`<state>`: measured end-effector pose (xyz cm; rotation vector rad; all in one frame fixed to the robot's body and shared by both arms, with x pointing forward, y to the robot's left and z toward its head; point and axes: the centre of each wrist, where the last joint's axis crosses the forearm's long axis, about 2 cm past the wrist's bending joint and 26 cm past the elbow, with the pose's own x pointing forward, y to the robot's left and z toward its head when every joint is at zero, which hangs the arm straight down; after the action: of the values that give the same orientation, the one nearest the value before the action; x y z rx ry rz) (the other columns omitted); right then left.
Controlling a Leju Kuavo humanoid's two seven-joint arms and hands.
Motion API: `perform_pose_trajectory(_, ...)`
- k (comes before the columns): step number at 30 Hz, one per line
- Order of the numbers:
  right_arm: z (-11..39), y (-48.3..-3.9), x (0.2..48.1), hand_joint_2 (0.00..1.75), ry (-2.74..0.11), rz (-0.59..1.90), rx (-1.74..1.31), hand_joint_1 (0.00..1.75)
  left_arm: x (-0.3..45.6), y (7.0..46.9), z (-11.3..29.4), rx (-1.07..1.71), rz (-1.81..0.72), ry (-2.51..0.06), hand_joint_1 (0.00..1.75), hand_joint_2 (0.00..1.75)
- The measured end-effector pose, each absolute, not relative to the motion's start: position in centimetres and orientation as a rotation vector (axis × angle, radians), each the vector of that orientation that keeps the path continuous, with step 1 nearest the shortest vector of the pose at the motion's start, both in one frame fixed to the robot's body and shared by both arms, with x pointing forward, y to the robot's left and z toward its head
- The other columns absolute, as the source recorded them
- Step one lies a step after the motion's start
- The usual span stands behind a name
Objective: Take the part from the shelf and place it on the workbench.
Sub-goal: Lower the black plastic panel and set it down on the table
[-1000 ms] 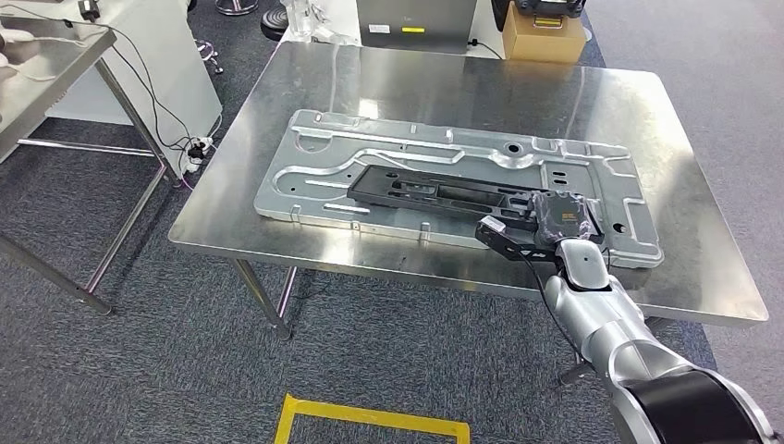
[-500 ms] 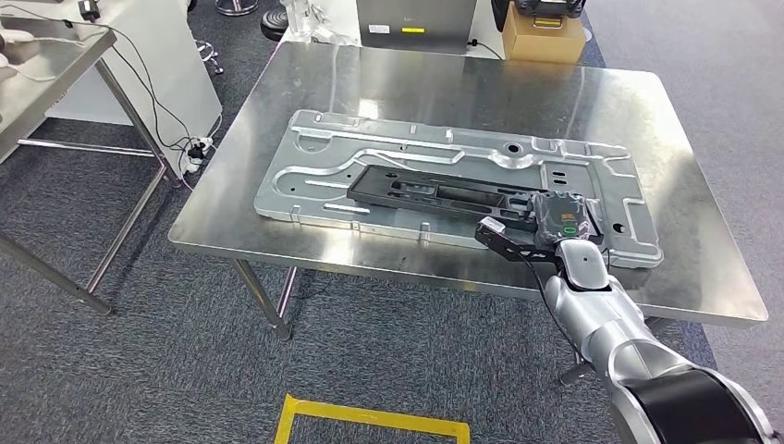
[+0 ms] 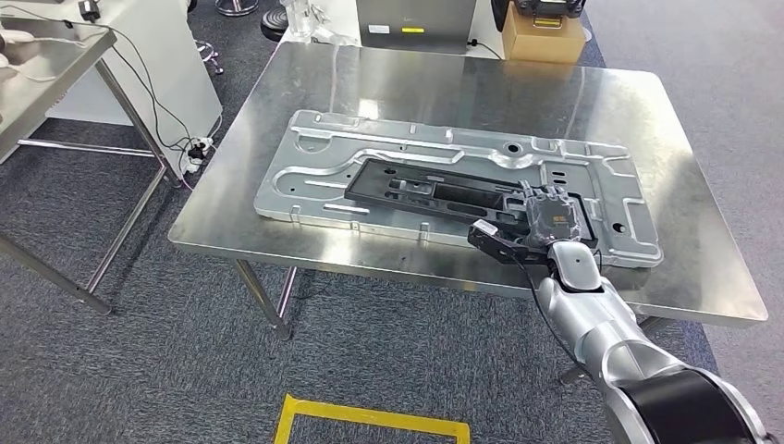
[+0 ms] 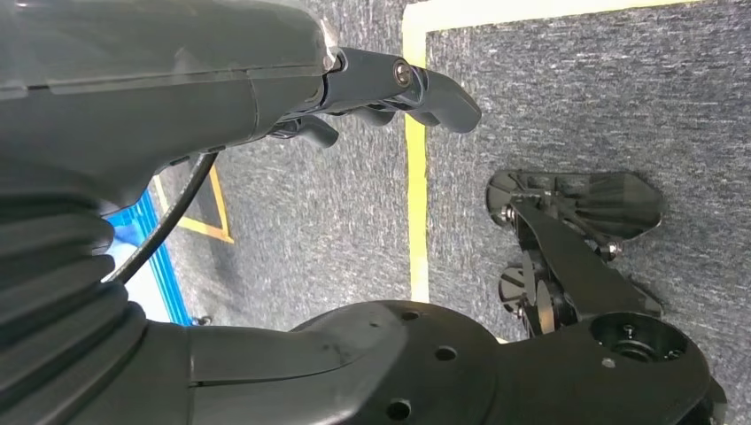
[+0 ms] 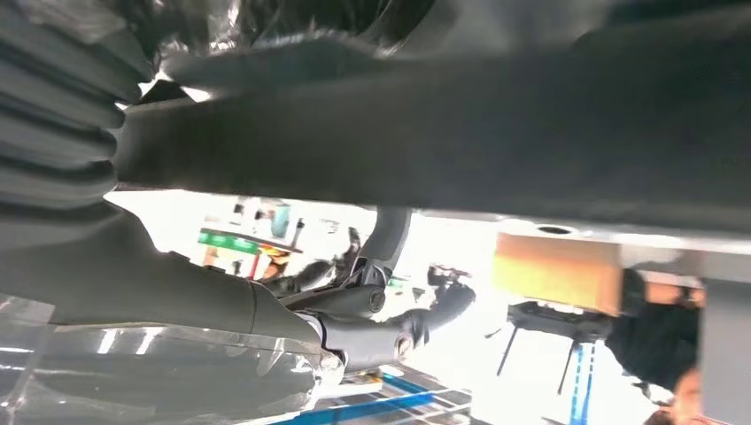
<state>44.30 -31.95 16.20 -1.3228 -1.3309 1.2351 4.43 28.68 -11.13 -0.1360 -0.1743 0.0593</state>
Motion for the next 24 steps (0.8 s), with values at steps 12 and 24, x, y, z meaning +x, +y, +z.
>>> perform_pose_trajectory(12, 16.7, -30.7, 44.5, 0.00, -1.384, 1.269, -1.324, 0.00, 4.3, 28.7, -11.1, -0.142, 0.078, -0.184, 0.00, 0.00)
perform_pose_trajectory(24, 17.9, -28.4, 44.3, 0.00, -1.536, 1.258, -1.347, 0.00, 4.2, 28.6, -11.2, -0.142, 0.083, -0.186, 0.00, 0.00)
